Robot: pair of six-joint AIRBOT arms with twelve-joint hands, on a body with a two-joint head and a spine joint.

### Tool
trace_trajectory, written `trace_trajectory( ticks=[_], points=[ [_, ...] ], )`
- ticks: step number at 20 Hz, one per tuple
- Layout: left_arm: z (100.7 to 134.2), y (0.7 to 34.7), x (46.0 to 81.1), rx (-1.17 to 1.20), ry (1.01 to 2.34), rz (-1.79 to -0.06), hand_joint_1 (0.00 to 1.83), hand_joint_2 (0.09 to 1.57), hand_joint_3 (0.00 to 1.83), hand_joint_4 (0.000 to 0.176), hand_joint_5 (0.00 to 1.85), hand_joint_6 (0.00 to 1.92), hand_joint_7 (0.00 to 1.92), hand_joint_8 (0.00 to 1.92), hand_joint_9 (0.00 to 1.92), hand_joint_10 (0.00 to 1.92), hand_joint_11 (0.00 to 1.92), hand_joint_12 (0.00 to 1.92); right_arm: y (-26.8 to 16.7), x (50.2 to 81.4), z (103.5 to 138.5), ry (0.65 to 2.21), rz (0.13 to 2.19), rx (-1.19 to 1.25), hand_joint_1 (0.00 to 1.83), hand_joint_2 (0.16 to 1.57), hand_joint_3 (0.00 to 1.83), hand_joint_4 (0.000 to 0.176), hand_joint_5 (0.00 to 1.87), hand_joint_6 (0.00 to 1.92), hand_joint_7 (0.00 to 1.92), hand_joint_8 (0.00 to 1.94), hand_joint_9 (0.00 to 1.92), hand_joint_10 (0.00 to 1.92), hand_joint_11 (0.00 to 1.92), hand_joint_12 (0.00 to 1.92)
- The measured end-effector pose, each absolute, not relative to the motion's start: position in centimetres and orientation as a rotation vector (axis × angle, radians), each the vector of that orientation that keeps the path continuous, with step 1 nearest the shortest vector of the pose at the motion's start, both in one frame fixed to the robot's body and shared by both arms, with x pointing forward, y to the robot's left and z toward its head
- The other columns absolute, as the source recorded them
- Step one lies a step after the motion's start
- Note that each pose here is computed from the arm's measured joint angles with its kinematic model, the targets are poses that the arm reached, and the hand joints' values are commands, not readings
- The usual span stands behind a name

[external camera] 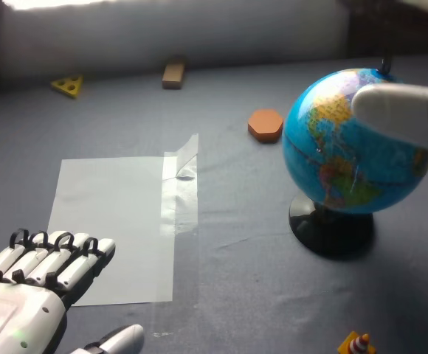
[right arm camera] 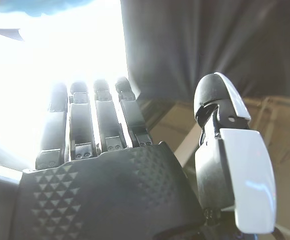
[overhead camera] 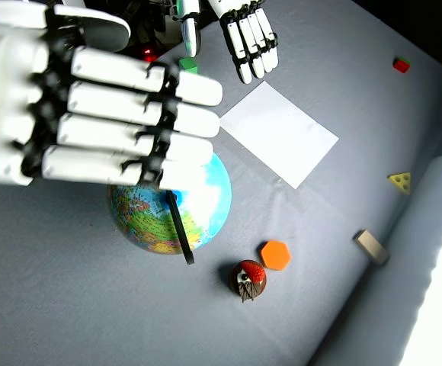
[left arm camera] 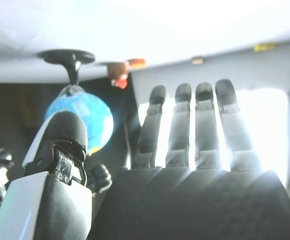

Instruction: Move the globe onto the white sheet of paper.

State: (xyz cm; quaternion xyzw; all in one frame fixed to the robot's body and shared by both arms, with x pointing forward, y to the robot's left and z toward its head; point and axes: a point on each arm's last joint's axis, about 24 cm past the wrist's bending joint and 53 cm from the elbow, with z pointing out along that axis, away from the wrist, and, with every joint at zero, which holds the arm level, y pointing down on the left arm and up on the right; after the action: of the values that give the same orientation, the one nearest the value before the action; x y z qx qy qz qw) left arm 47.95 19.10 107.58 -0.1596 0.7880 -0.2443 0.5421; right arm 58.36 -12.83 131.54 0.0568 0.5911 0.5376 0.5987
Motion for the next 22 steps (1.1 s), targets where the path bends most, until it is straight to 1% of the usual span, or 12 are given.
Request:
trace_trajectory(
  ticks=[2,4,5,8,11,13,14,16,18,19,22],
  points=[
    [107.8,18.7,48.2,-0.345,1.85,-0.6,0.0,1.24,0.0,0.046,0.13,0.0,0.11,0.0,0.08,0.0,0.0,0.3,-13.9,59.1,131.8,1.359,1.245,0.157,0.09,1.19,0.0,0.0,0.11,0.0,0.15,0.0,0.16,0.0,0.0,0.29],
    [107.7,18.4,48.3,-0.335,1.839,-0.612,0.0,1.24,0.0,0.046,0.13,0.0,0.11,0.0,0.08,0.0,0.0,0.3,-15.4,59.8,131.3,1.377,1.216,0.183,0.09,1.19,0.0,0.0,0.11,0.0,0.15,0.0,0.16,0.0,0.0,0.29],
    [107.4,18.4,48.4,-0.338,1.841,-0.613,0.0,1.24,0.0,0.046,0.13,0.0,0.11,0.0,0.08,0.0,0.0,0.3,-16.3,60.1,130.8,1.396,1.205,0.205,0.09,1.19,0.0,0.0,0.11,0.0,0.15,0.0,0.16,0.0,0.0,0.26],
    [106.5,18.1,48.4,-0.363,1.85,-0.635,0.0,1.24,0.0,0.046,0.13,0.0,0.11,0.0,0.08,0.0,0.0,0.3,-19.4,61.1,130.9,1.408,1.189,0.287,0.09,1.19,0.0,0.0,0.1,0.0,0.14,0.0,0.15,0.0,0.0,0.25],
    [106.5,18.0,48.6,-0.353,1.844,-0.646,0.0,1.24,0.0,0.045,0.15,0.01,0.11,0.0,0.08,0.0,0.0,0.29,-22.4,62.3,130.1,1.449,1.158,0.376,0.07,1.19,0.0,0.0,0.11,0.0,0.14,0.0,0.15,0.0,0.0,0.24],
    [106.3,17.8,48.8,-0.36,1.841,-0.67,0.0,1.24,0.0,0.045,0.15,0.01,0.11,0.0,0.08,0.0,0.0,0.29,-24.2,63.5,127.7,1.549,1.087,0.434,0.07,1.19,0.0,0.0,0.11,0.0,0.14,0.0,0.15,0.0,0.0,0.24],
    [106.2,17.5,48.8,-0.367,1.845,-0.679,0.0,1.24,0.0,0.045,0.15,0.01,0.11,0.0,0.08,0.0,0.0,0.29,-25.3,64.2,125.9,1.621,1.013,0.444,0.07,1.19,0.0,0.0,0.11,0.0,0.14,0.0,0.15,0.0,0.0,0.24],
    [105.9,16.9,49.0,-0.368,1.853,-0.7,0.0,1.24,0.0,0.045,0.15,0.01,0.11,0.0,0.08,0.0,0.0,0.29,-27.2,64.8,123.3,1.733,0.882,0.441,0.07,1.19,0.0,0.0,0.11,0.0,0.14,0.0,0.15,0.0,0.0,0.24],
    [105.7,16.4,48.8,-0.357,1.865,-0.715,0.0,1.24,0.0,0.045,0.16,0.01,0.11,0.0,0.08,0.0,0.0,0.29,-28.0,65.0,121.0,1.826,0.8,0.433,0.07,1.19,0.0,0.0,0.1,0.0,0.14,0.0,0.15,0.0,0.0,0.25],
    [105.6,16.2,48.8,-0.363,1.865,-0.737,0.0,1.24,0.0,0.045,0.16,0.01,0.11,0.0,0.07,0.0,0.0,0.29,-25.5,64.6,117.5,1.995,0.614,0.156,0.07,1.19,0.0,0.0,0.1,0.0,0.14,0.0,0.15,0.0,0.0,0.25],
    [105.7,16.3,48.8,-0.361,1.86,-0.751,0.0,1.24,0.0,0.045,0.16,0.01,0.11,0.0,0.07,0.0,0.0,0.29,-23.4,64.4,116.4,2.043,0.572,0.016,0.07,1.19,0.0,0.0,0.1,0.0,0.14,0.0,0.15,0.0,0.0,0.25]
  ],
)
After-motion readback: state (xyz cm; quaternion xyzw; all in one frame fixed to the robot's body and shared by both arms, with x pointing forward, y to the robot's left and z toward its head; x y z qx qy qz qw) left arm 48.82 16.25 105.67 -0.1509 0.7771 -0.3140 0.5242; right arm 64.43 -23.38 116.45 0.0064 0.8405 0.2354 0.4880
